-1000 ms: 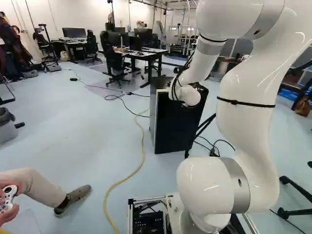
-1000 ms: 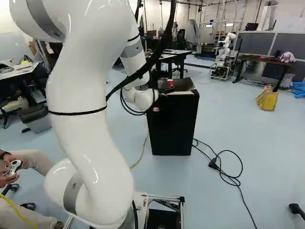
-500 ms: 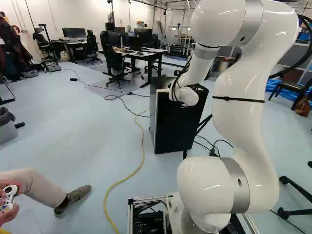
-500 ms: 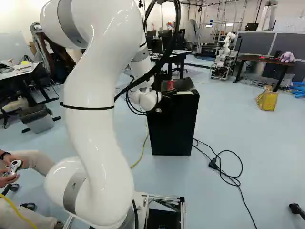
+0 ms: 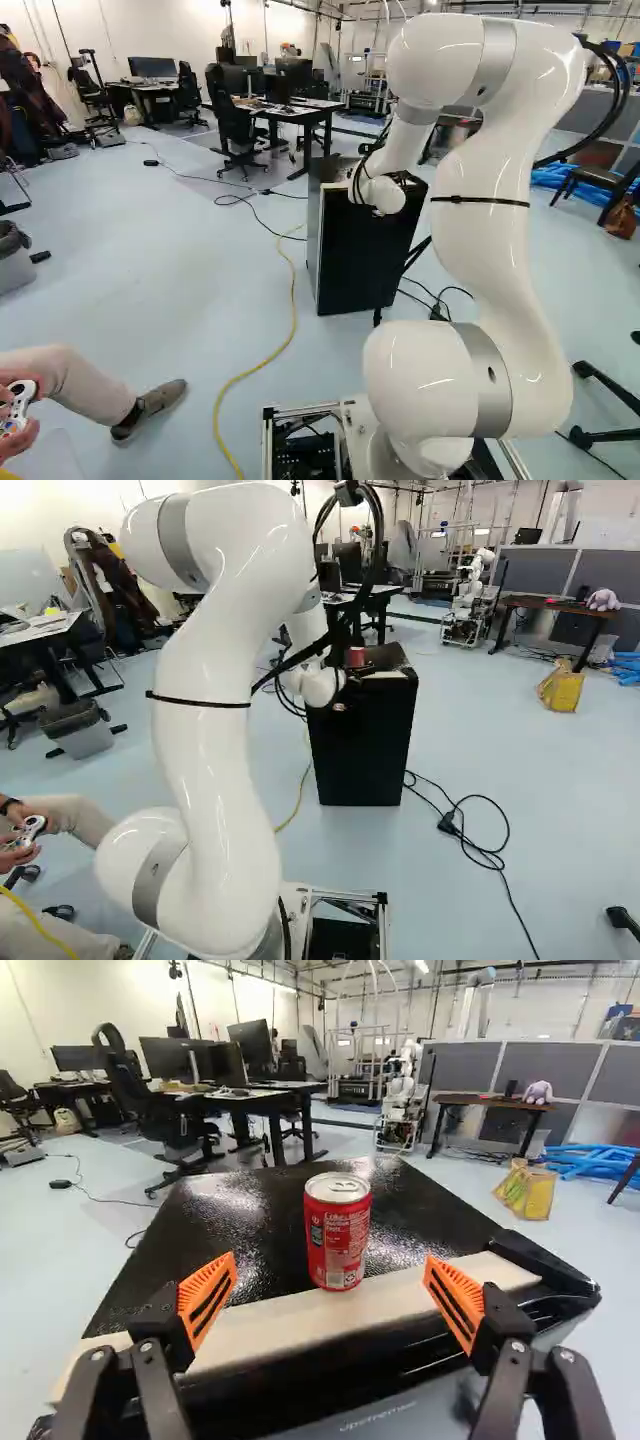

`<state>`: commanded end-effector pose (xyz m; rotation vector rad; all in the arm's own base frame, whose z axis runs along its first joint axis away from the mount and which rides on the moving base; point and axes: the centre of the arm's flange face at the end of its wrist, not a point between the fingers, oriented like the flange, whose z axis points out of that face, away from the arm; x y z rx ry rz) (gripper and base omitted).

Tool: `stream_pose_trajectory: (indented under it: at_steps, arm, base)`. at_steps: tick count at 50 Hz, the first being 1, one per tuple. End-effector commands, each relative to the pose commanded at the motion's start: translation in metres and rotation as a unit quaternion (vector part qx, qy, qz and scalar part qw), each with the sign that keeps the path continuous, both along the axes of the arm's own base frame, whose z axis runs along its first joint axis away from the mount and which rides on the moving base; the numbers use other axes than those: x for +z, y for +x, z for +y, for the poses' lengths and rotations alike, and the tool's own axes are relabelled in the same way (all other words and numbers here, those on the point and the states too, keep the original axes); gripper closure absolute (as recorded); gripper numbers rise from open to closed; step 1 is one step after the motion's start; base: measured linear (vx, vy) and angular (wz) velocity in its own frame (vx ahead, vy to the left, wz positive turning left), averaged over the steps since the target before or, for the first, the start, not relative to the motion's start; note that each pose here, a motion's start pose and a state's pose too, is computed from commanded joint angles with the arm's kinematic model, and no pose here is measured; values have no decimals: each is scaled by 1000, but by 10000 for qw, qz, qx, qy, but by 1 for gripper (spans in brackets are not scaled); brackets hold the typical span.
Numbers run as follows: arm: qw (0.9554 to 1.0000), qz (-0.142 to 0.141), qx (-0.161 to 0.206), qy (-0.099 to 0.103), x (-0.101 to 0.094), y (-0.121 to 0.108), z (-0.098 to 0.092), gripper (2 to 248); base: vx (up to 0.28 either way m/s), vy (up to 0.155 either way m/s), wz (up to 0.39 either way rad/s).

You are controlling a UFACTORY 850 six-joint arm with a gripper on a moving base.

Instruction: Grab a drink from the fridge

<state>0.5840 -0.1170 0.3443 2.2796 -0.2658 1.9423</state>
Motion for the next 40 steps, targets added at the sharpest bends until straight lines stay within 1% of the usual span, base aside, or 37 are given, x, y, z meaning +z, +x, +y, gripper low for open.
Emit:
stream_pose_trajectory:
  at_steps: [20, 40]
  arm:
    - [9999, -119, -7, -23, -5, 30, -7, 3]
    - [9998, -208, -39, -42, -9, 50, -15, 3]
  base:
    - [0, 0, 0]
    - [0, 0, 0]
